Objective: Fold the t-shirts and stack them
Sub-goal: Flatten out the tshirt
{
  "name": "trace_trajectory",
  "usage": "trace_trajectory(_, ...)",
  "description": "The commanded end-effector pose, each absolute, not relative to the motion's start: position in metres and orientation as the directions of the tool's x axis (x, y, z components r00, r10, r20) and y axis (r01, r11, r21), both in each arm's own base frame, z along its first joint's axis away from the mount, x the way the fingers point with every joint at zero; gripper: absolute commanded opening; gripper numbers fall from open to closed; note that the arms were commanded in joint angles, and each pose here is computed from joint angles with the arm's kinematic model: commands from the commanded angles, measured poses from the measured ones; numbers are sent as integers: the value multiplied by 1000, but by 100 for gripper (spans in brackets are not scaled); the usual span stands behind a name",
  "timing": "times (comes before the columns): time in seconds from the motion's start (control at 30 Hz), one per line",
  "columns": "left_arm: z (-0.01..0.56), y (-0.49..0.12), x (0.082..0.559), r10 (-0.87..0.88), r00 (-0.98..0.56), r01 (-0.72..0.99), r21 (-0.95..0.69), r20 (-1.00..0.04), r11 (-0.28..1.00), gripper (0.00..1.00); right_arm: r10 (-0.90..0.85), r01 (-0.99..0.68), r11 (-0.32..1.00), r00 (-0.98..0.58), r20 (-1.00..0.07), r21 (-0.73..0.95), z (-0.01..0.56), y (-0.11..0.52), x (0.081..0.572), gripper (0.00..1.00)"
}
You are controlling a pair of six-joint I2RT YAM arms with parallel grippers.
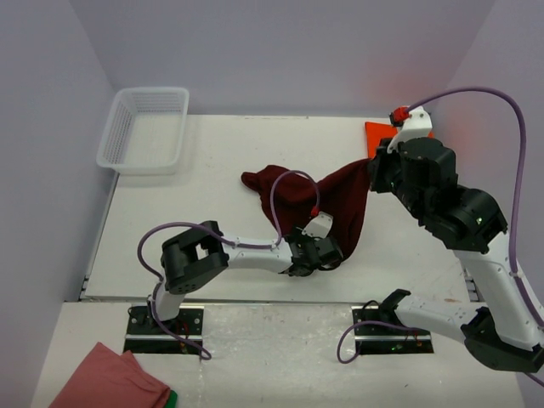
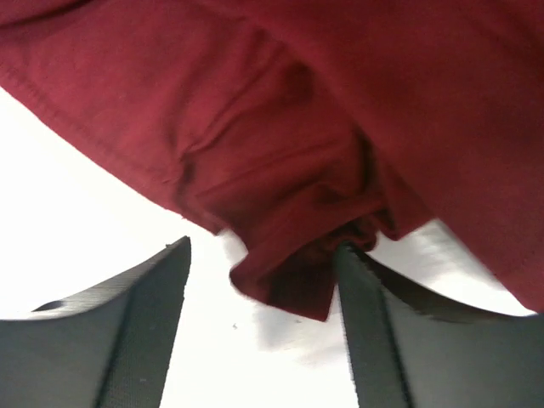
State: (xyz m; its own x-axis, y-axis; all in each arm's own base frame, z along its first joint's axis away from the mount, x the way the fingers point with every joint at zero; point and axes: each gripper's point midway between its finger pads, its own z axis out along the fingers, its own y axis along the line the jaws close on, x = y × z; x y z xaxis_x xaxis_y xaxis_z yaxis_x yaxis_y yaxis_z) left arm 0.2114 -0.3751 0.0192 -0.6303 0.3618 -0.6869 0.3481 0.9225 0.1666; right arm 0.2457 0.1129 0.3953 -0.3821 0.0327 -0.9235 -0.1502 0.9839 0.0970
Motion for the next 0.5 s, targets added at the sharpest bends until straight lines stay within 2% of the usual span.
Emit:
trace_trajectory(0.0,-4,-318,196,441,-681,293,334,-585,896,71,39,-171,979,-377,-925,111,397,120,247,0)
trace_trajectory(0.2,-1,-324,173,443,-681,315,313,-582,896,69,30,-177,979,-390,-920,106,390,123,249,0)
trace_trajectory(0.47,2,-335,166,426,-683,350,245,-593,904,59,39,-174,978,-385,-922,114,390,121,247,0)
